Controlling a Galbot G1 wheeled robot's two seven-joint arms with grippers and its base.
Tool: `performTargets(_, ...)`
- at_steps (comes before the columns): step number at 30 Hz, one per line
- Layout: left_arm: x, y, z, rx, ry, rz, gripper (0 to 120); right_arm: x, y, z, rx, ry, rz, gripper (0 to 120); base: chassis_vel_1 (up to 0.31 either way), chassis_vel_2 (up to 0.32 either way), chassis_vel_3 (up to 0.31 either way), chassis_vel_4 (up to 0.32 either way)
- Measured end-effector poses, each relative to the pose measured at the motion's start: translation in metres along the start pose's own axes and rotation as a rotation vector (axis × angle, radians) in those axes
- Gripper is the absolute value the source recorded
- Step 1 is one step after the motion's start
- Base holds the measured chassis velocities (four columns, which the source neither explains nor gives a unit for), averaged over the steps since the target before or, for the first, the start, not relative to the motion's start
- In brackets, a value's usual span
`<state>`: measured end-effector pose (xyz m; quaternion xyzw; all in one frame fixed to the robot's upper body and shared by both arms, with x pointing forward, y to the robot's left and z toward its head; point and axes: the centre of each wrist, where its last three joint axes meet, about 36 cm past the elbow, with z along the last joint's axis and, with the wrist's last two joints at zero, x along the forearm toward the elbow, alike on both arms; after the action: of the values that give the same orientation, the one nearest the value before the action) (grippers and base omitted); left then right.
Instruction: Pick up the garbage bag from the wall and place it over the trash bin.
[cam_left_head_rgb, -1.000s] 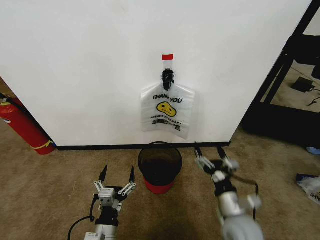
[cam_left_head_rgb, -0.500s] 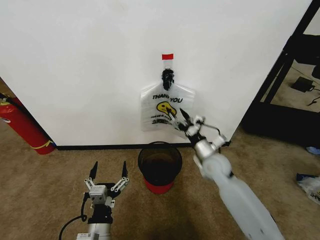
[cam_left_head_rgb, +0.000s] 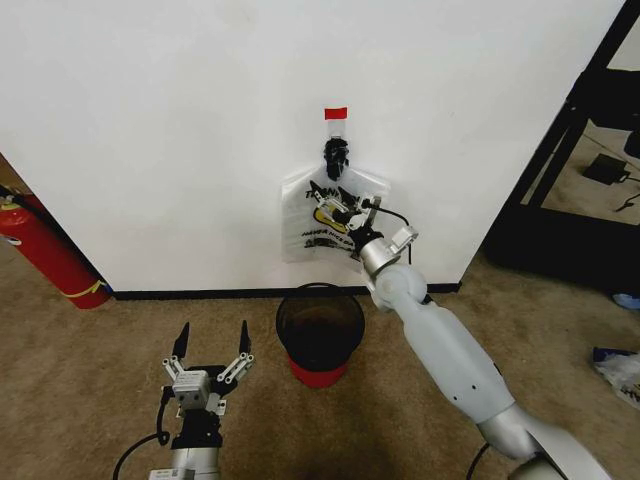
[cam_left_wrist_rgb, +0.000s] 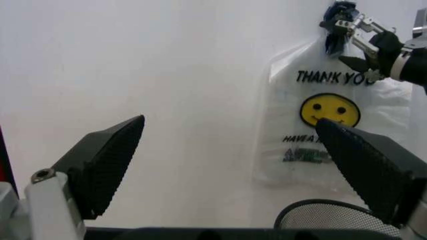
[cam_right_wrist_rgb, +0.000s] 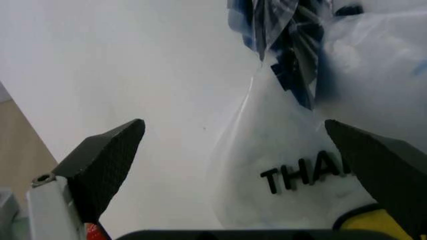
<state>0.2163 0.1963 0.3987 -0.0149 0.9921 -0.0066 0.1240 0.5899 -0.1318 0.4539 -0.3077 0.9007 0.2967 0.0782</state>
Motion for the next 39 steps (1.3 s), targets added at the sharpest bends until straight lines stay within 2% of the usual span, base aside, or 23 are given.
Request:
performTargets(9,0.002,0.002,-0.001,0.004,-0.005,-0.006,100,-0.016,0.004,-0.003,0.005,-0.008,0.010,100,0.000,0.000,0.000,0.000)
performTargets(21,0.001,0.001,0.000,0.007,-0.005,-0.001,100,-0.016,0.001,-0.016,0.037,-0.015,0.043,97,0.000,0.000,0.000,0.000)
performTargets(25,0.001,0.001,0.000,0.010,-0.007,-0.001,100,-0.020,0.001,-0.018,0.036,-0.019,0.058,81,0.000,0.000,0.000,0.000)
performTargets(26,0.001,0.001,0.000,0.011,-0.007,-0.001,100,-0.020,0.001,-0.018,0.036,-0.019,0.058,81,0.000,0.000,0.000,0.000)
performTargets(27,0.001,0.001,0.000,0.013,-0.006,-0.002,100,-0.020,0.001,-0.018,0.037,-0.018,0.060,72,0.000,0.000,0.000,0.000)
performTargets(28,0.001,0.001,0.000,0.013,-0.006,-0.002,100,-0.020,0.001,-0.018,0.037,-0.018,0.060,72,0.000,0.000,0.000,0.000)
performTargets(39,0.000,0.001,0.000,0.023,-0.008,-0.009,100,-0.023,0.004,-0.015,0.038,-0.026,0.107,30,0.000,0.000,0.000,0.000)
